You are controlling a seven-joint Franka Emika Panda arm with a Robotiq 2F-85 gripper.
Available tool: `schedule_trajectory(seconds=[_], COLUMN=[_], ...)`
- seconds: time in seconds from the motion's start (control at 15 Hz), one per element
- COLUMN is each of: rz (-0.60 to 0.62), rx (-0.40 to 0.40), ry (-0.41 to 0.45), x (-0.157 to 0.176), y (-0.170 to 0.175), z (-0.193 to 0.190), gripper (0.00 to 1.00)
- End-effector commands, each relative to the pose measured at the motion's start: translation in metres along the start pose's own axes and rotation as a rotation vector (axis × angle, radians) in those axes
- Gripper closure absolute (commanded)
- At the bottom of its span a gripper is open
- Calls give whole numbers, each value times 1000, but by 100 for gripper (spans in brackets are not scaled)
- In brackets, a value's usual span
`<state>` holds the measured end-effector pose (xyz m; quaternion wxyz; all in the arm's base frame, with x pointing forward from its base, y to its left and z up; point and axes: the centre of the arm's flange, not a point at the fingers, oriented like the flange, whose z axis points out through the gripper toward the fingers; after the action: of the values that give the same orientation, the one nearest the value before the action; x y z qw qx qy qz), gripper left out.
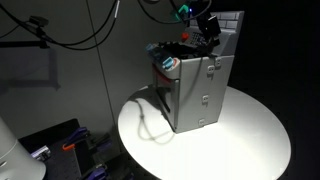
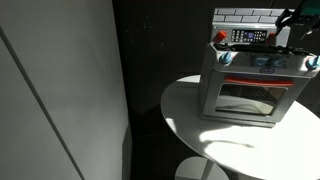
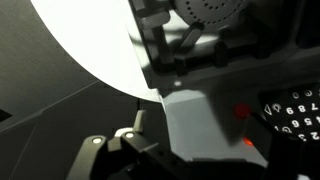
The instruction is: Press the top orange button on the microwave oven controlling panel of the stove
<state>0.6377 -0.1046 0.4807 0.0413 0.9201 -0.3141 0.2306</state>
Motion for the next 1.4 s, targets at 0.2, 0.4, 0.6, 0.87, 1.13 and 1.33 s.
schedule_trajectory(seconds=[0.2, 0.4, 0.6, 0.87, 1.13, 1.33], rz=[15, 15, 16, 16, 23, 8], rx=[-7, -8, -11, -17, -17, -5], ry=[20, 24, 24, 33, 38, 22], x=[12, 14, 17, 21, 26, 17], y=[-9, -10, -10, -11, -7, -4], z=[2, 4, 8, 14, 15, 4], gripper=[0, 0, 0, 0, 0, 0])
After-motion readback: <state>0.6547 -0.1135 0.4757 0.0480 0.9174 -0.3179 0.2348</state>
